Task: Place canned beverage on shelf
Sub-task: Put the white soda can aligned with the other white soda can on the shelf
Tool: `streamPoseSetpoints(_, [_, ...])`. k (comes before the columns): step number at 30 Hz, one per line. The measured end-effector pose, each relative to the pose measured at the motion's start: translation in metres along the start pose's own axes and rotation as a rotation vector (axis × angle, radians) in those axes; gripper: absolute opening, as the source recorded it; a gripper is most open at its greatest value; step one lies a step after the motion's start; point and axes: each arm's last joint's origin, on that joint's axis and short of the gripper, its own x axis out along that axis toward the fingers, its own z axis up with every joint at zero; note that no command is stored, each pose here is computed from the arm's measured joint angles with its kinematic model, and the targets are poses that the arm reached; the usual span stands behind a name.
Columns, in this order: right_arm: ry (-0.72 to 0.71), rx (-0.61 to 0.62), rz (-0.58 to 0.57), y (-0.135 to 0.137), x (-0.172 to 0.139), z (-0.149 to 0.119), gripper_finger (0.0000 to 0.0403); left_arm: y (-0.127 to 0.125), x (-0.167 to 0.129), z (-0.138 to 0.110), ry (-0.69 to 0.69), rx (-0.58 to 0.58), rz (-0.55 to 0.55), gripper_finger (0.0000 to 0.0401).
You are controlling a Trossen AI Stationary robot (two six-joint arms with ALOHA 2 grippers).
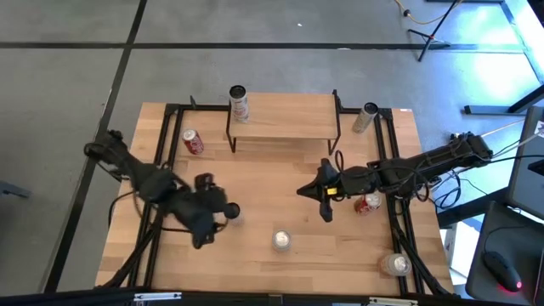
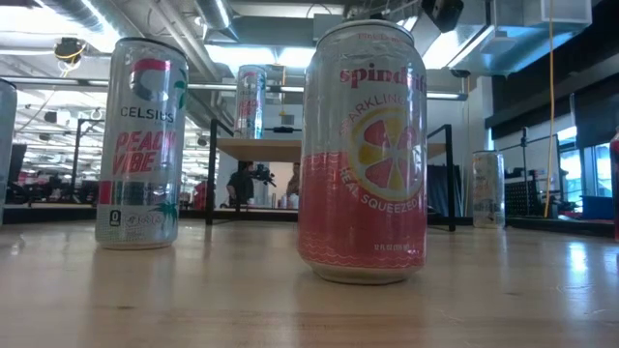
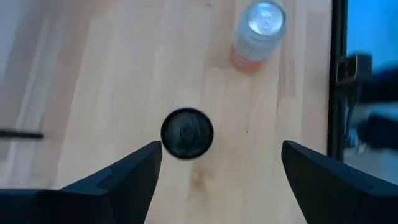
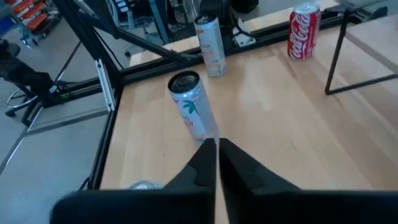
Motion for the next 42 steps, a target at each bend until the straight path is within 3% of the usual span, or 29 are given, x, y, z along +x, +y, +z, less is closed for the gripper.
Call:
streamPoseSetpoints(8, [-0.027,-0.012,0.076,0.008,0.036,-0.007,0.0163,-0.003,-0.012,-0.050,-0.103,-0.213,-0.025,0.0318])
streamPoseSetpoints(12, [-0.030,-0.037,0.098,0.010,0.052,-0.013,0.0236,-0.005,-0.009,-0.060,-0.047,-0.246,-0.047,0.0318])
streamPoseSetpoints(16, [-0.046,-0.041,0.104,0.011,0.059,-0.014,0.0281,-0.010,-0.004,-0.065,-0.061,-0.310,-0.041,0.0318])
streamPoseSetpoints(25, [-0.128,-0.019,-0.047,0.007,0.060,-0.011,0.0296,-0.022,0.023,-0.085,-0.113,-0.278,-0.055,0.0318])
streamPoseSetpoints(33, [-0.285,0.007,0.001,0.010,0.071,-0.001,0.0296,-0.019,0.034,-0.114,-0.173,-0.167,-0.082,0.0318])
streamPoseSetpoints(42, [-0.218,0.008,-0.027,0.007,0.113,-0.029,0.0296,-0.004,0.060,-0.148,-0.225,-0.162,-0.092,0.0318])
